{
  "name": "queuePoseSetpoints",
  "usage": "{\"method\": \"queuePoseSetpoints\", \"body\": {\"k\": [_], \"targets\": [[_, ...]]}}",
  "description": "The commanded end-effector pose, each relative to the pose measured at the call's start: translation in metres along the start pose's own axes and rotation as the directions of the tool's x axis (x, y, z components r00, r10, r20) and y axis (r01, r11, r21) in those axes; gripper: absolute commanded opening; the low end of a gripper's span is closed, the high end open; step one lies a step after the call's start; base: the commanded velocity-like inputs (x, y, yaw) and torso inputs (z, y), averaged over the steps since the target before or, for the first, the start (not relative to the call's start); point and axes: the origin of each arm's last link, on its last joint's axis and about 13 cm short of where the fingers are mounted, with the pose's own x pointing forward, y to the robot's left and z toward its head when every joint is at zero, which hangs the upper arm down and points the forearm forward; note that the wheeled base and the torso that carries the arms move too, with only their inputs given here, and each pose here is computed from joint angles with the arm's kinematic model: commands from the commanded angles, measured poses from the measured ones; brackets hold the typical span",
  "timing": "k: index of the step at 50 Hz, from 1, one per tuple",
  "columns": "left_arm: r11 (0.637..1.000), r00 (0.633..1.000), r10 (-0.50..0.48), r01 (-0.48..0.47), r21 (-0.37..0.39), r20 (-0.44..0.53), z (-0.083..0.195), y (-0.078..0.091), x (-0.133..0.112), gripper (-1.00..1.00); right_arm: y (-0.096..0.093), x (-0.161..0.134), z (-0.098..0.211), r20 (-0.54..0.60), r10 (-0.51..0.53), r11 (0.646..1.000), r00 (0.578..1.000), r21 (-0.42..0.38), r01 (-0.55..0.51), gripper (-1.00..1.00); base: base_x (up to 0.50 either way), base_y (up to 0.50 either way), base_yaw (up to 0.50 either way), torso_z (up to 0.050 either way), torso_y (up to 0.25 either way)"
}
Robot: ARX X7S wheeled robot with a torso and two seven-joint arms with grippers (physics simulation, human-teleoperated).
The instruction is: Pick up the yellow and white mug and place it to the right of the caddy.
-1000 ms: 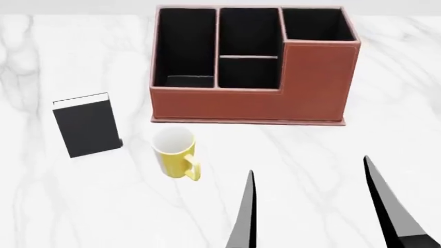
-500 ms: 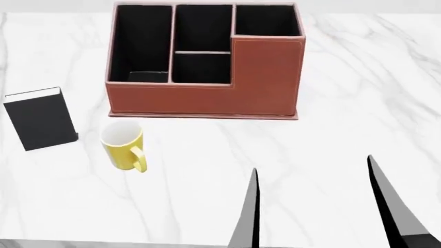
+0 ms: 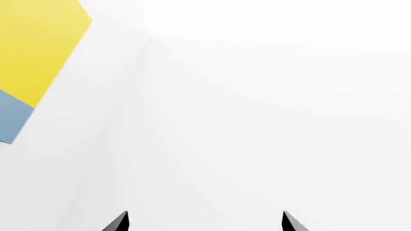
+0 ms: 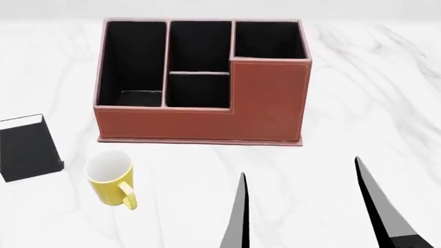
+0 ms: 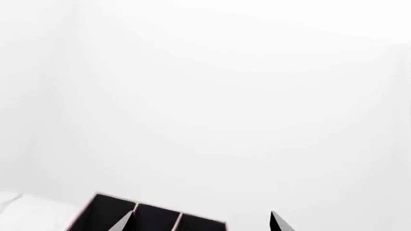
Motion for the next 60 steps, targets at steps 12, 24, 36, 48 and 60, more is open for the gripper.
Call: {"method": "queuePoseSetpoints", "body": {"k": [12,24,36,48,60], "targets": [[1.0,1.0,-0.026,0.026,-0.002,-0.006,0.0004,-0.0006,-0.0035,1.0,-0.0009,-0.0004,0.0008,0.039,0.002,1.0,0.999,0.011,-0.003,1.0,0.13,0.0,0.0,0.0,0.0],[1.0,1.0,-0.027,0.027,-0.001,-0.005,0.0004,-0.0006,-0.0036,1.0,-0.0006,-0.0006,0.0007,0.034,0.0,1.0,0.999,0.014,-0.001,1.0,0.5,0.0,0.0,0.0,0.001],[0.999,0.999,-0.035,0.035,-0.002,-0.01,0.0005,-0.0007,-0.0041,1.0,-0.0001,-0.001,0.0004,0.038,0.005,1.0,0.999,0.015,-0.005,1.0,0.5,0.0,0.0,0.0,0.002],[0.999,0.999,-0.034,0.034,-0.004,-0.009,0.0006,-0.0008,-0.0042,1.0,0.001,-0.0013,-0.0002,0.041,0.013,1.0,0.999,0.011,-0.014,1.0,0.5,0.0,0.0,0.0,0.001],[0.999,0.999,-0.035,0.035,-0.009,-0.009,0.001,-0.001,-0.0044,1.0,0.0053,-0.0005,-0.0029,0.044,0.037,0.999,0.998,-0.021,-0.036,1.0,0.2,0.0,0.0,0.0,0.002]]}}
